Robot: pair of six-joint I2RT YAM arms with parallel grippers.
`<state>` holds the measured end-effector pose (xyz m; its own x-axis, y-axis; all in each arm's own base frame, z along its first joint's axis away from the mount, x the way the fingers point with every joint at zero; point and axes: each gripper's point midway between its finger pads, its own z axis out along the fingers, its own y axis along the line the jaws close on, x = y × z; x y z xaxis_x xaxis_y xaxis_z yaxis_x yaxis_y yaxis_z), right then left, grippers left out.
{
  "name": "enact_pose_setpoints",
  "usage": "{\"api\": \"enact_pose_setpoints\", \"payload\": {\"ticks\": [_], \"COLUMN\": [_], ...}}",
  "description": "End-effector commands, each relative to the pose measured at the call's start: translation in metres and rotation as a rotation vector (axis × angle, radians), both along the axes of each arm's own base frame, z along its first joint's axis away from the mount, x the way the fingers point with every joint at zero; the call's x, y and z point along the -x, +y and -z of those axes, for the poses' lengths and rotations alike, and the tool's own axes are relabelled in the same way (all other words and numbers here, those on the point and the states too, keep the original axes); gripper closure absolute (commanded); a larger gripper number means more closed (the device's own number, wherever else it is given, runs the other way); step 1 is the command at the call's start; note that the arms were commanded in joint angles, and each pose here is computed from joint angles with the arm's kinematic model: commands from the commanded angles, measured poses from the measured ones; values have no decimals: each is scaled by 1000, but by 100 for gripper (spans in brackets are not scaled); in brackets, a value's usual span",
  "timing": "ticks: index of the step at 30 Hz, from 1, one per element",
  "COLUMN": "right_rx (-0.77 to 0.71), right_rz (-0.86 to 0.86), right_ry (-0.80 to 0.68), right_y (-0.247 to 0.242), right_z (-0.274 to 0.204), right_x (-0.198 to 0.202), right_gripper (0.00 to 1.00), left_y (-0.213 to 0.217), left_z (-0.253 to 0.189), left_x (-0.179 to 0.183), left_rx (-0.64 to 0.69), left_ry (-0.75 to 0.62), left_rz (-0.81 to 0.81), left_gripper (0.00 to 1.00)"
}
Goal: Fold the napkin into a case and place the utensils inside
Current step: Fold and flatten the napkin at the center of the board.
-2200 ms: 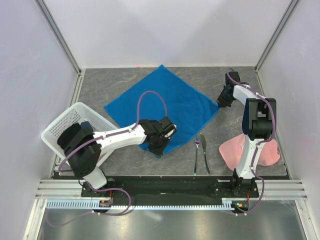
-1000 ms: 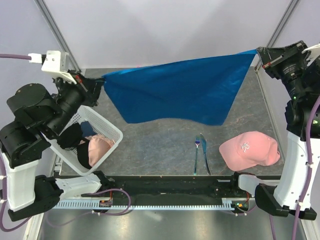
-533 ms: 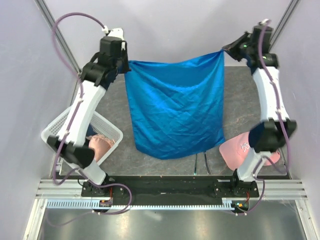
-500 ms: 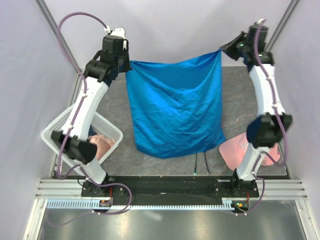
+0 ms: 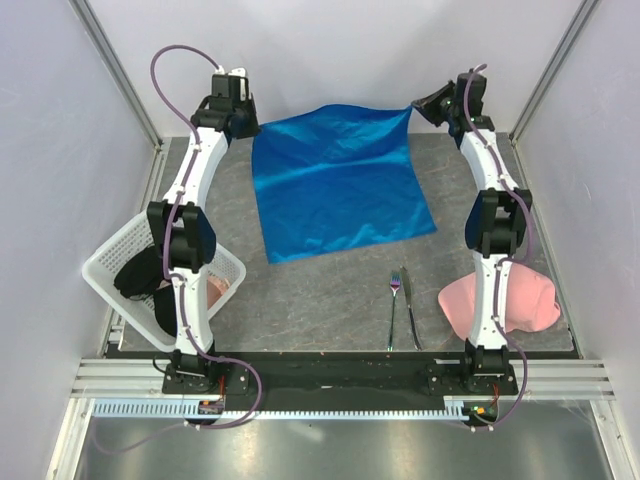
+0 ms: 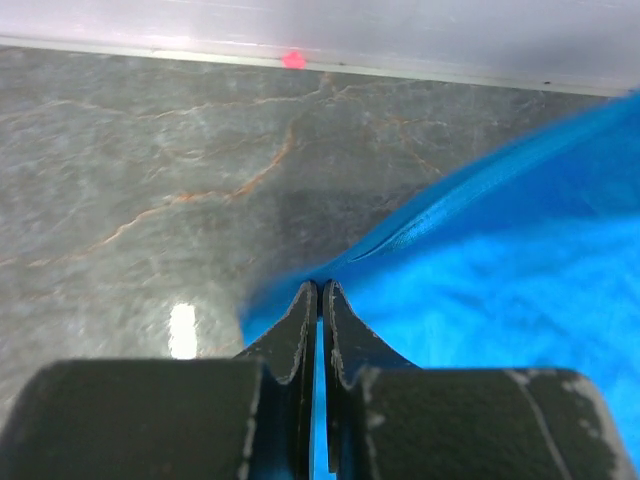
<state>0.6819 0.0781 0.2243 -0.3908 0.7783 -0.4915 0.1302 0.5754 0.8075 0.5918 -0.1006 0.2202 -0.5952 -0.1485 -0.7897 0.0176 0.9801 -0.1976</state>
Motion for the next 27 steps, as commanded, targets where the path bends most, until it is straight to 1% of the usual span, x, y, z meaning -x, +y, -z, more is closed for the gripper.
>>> {"api": "enact_pose_setpoints", "payload": {"ticks": [1, 4, 5, 6, 7, 8, 9, 10, 11, 12, 13, 14, 15, 16, 17, 19, 24, 26, 27], "right_rx": [-56, -68, -70, -70, -56, -49, -42, -28, -22, -20, -15, 4, 10, 13, 26, 25, 42, 42, 51], "right_rz": [-17, -35, -40, -54, -61, -65, -72, -78, -49, -50, -34, -36, -32, -26, -32, -53, -98, -113, -120], "right_ry": [-142, -112, -84, -85, -54, -55, -26, 25, 23, 57, 114, 110, 130, 180, 185, 231, 290, 310, 324], "right_y": [15, 16, 16, 18, 16, 14, 14, 14, -8, -12, -24, -29, -33, -40, -42, -42, -38, -36, -36], "right_z": [-30, -17, -6, -11, 3, -5, -1, 19, 7, 14, 35, 28, 35, 55, 56, 76, 105, 114, 119], "right_x": [-17, -16, -13, -8, -3, 4, 11, 20, 27, 35, 46, 55, 61, 72, 78, 91, 108, 113, 117], "right_gripper": [100, 100, 100, 100, 100, 100, 100, 100, 100, 100, 100, 100, 100, 100, 100, 100, 100, 100, 100], "left_y": [-21, -19, -17, -15, -13, -13, -12, -12, -13, -12, -12, -15, -16, -14, -15, -14, -14, -8, -7], "left_z": [-21, -9, -5, -10, 3, 5, -1, 14, 19, 12, 34, 40, 46, 58, 63, 79, 97, 111, 111], "left_x": [-17, -12, -9, -5, 2, 7, 13, 24, 31, 40, 54, 63, 71, 86, 92, 109, 124, 129, 129], "left_rx": [66, 62, 55, 52, 44, 39, 38, 27, 15, 2, -13, -23, -30, -38, -39, -30, -30, -65, -74], "left_ry": [-111, -81, -70, -73, -41, -31, -35, 4, 21, 14, 69, 88, 105, 144, 160, 224, 310, 357, 362], "left_rz": [49, 37, 28, 25, 22, 22, 23, 27, 30, 31, 37, 47, 53, 55, 58, 55, 59, 50, 55], "left_gripper": [98, 98, 98, 98, 98, 98, 98, 98, 98, 98, 98, 98, 98, 98, 98, 98, 98, 98, 98]}}
